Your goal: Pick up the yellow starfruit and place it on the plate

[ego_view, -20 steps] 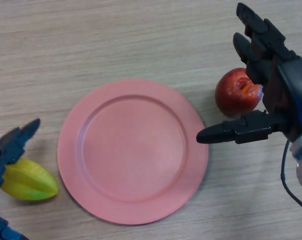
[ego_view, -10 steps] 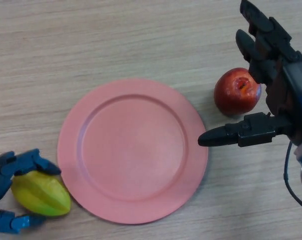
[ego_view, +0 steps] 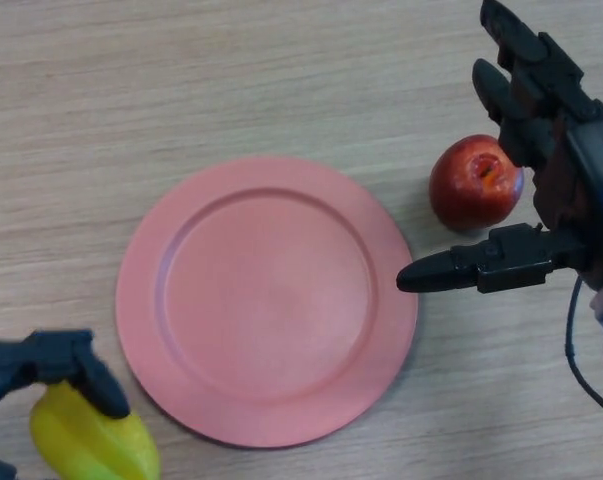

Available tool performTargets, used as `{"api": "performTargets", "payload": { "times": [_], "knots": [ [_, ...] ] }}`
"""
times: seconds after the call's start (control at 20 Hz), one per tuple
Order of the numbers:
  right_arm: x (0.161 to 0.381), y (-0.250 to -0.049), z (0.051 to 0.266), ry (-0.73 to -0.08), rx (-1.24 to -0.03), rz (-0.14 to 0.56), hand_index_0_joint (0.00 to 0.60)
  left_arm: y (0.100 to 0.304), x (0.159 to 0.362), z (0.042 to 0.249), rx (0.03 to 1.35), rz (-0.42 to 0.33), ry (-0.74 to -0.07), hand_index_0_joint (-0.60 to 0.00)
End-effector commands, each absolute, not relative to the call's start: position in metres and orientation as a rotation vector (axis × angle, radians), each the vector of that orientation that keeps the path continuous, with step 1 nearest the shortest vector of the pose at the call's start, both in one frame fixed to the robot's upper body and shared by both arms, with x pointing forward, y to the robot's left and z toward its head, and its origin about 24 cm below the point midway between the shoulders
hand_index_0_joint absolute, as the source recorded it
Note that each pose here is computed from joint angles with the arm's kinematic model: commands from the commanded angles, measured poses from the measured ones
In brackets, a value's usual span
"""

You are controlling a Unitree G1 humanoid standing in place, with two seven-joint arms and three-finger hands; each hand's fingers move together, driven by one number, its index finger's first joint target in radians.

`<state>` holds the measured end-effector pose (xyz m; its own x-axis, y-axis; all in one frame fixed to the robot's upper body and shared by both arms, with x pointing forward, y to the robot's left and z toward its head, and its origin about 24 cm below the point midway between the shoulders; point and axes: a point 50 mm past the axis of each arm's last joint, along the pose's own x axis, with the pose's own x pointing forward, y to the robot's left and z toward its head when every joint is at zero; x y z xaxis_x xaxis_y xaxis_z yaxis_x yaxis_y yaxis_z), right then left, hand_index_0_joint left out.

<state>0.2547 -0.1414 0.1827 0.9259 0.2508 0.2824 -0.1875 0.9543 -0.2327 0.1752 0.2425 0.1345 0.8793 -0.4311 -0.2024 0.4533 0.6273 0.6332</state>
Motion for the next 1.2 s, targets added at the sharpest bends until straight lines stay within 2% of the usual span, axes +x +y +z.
{"api": "performTargets", "payload": {
  "times": [0.05, 0.1, 0.2, 0.3, 0.35, 0.45, 0.6, 0.7, 0.75, 0.8, 0.95, 1.1, 1.2],
  "knots": [
    [0.24, -0.154, 0.215, -0.531, -0.212, 0.18, 0.0, 0.235, 0.176, 0.167, 0.843, -0.571, -0.146, -0.6],
    [0.238, -0.155, 0.215, -0.526, -0.212, 0.179, 0.0, 0.23, 0.183, 0.167, 0.886, -0.555, -0.218, -0.6],
    [0.236, -0.157, 0.217, -0.531, -0.203, 0.169, 0.0, 0.216, 0.203, 0.163, 0.976, -0.473, -0.394, -0.6],
    [0.235, -0.159, 0.218, -0.55, -0.206, 0.158, 0.0, 0.203, 0.224, 0.158, 1.07, -0.323, -0.634, -0.6],
    [0.235, -0.16, 0.218, -0.555, -0.198, 0.15, 0.0, 0.196, 0.235, 0.157, 1.088, -0.228, -0.732, -0.6],
    [0.234, -0.165, 0.221, -0.574, -0.209, 0.122, 0.0, 0.185, 0.252, 0.152, 1.159, -0.108, -0.861, -0.6],
    [0.231, -0.171, 0.223, -0.581, -0.232, 0.095, 0.0, 0.17, 0.262, 0.14, 1.113, -0.134, -0.843, -0.6],
    [0.229, -0.175, 0.224, -0.59, -0.255, 0.08, 0.0, 0.16, 0.268, 0.132, 1.061, -0.218, -0.79, -0.6],
    [0.228, -0.176, 0.224, -0.583, -0.262, 0.078, 0.0, 0.154, 0.269, 0.127, 1.017, -0.305, -0.729, -0.6],
    [0.228, -0.177, 0.223, -0.581, -0.263, 0.076, 0.0, 0.152, 0.269, 0.125, 0.999, -0.349, -0.691, -0.6],
    [0.226, -0.18, 0.223, -0.582, -0.258, 0.073, 0.0, 0.146, 0.279, 0.125, 1.046, -0.399, -0.683, -0.6],
    [0.227, -0.181, 0.223, -0.583, -0.252, 0.069, 0.0, 0.147, 0.283, 0.129, 1.073, -0.388, -0.693, -0.6],
    [0.229, -0.181, 0.224, -0.585, -0.268, 0.061, 0.0, 0.151, 0.284, 0.134, 0.977, -0.338, -0.668, -0.6]
  ]
}}
